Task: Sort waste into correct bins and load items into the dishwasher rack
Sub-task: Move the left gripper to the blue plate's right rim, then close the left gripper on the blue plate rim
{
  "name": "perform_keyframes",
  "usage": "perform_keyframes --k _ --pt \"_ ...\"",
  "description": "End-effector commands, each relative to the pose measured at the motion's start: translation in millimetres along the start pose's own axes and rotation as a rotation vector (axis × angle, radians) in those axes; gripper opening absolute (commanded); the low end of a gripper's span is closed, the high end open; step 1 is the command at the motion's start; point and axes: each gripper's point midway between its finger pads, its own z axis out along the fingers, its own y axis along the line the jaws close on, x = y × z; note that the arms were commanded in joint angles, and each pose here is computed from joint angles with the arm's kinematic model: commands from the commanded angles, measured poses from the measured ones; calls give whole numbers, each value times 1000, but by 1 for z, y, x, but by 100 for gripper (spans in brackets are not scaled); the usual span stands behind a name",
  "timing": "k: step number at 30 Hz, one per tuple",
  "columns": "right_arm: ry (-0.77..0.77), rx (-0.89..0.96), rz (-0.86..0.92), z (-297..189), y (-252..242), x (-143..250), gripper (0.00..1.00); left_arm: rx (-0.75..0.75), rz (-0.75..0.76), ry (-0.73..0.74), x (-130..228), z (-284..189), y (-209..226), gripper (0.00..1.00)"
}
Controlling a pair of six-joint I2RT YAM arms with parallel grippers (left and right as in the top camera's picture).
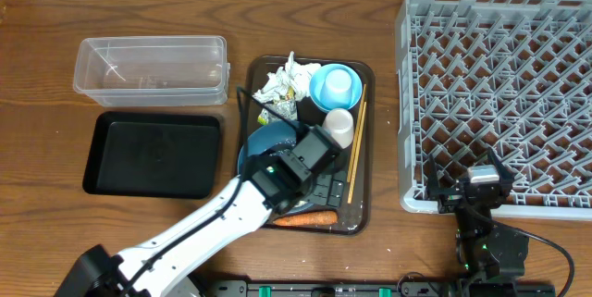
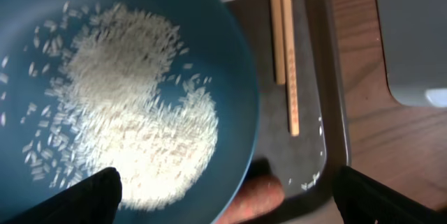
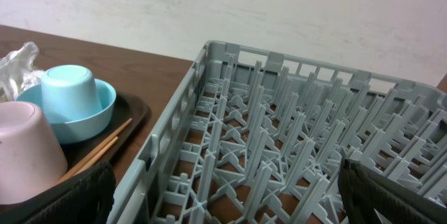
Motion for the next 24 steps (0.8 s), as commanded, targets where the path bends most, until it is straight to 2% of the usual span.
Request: perform_keyframes --k 1,7,14,18,24 --pt "4 -4 -12 0 2 1 99 -98 46 -54 -10 5 5 98" --pt "4 -4 -12 0 2 1 99 -266 124 -91 -10 20 20 98" --pt "4 -4 -12 0 2 1 99 -285 133 -58 -4 37 21 96" --pt "4 -4 -12 0 2 1 99 -257 145 -79 -6 40 10 88" --pt "4 -4 -12 0 2 1 99 -231 184 -88 -1 44 -6 87"
